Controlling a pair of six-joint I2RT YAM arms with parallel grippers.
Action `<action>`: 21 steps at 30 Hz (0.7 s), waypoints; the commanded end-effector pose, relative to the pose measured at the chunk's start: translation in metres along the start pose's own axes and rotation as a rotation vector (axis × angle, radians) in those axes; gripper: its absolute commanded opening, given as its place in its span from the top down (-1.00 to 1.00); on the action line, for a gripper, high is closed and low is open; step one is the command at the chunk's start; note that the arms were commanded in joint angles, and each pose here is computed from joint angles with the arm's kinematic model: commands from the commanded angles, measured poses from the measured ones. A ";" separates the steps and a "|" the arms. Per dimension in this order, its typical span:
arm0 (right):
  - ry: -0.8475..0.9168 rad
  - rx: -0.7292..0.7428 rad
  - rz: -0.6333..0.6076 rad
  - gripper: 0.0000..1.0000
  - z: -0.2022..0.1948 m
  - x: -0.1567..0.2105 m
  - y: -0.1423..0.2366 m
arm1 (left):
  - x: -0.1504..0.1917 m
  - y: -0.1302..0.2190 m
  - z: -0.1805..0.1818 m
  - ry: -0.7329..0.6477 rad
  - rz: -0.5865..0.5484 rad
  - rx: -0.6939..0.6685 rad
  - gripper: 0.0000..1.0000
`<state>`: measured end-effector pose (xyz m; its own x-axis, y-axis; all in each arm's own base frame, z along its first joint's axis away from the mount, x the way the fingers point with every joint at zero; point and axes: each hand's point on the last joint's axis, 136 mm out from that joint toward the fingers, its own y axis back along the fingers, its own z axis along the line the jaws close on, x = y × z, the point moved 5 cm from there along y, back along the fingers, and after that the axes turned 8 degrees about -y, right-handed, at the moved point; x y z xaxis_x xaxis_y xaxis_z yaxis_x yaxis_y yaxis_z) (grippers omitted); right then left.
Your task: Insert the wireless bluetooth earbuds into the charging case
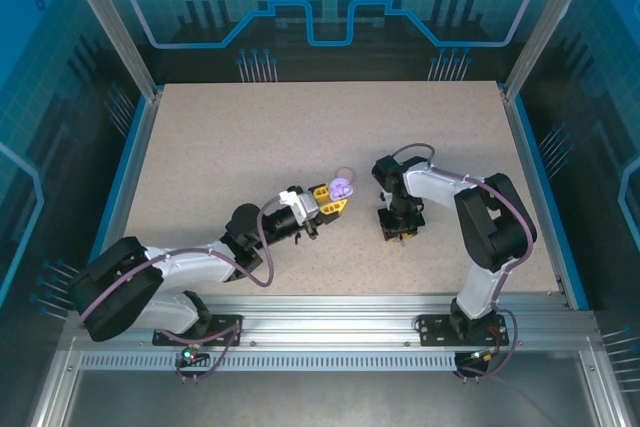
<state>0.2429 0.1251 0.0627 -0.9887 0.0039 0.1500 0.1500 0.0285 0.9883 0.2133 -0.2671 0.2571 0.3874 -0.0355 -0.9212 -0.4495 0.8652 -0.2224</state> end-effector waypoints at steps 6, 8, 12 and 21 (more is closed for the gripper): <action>0.025 -0.017 0.032 0.38 -0.001 0.014 0.007 | -0.006 0.000 0.002 -0.005 -0.018 -0.014 0.96; 0.026 -0.009 0.027 0.38 -0.001 0.013 0.005 | -0.006 -0.001 0.002 -0.004 -0.020 -0.013 0.96; 0.026 0.000 0.025 0.39 0.000 0.008 0.000 | -0.007 -0.001 0.002 -0.004 -0.020 -0.012 0.96; 0.028 0.022 0.043 0.41 0.000 0.005 -0.011 | -0.007 -0.002 0.002 -0.004 -0.019 -0.013 0.96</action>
<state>0.2379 0.1237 0.0613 -0.9851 -0.0063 0.1719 0.1716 0.0307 0.9847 0.2135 -0.2673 0.2560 0.3835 -0.0315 -0.9230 -0.4504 0.8661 -0.2167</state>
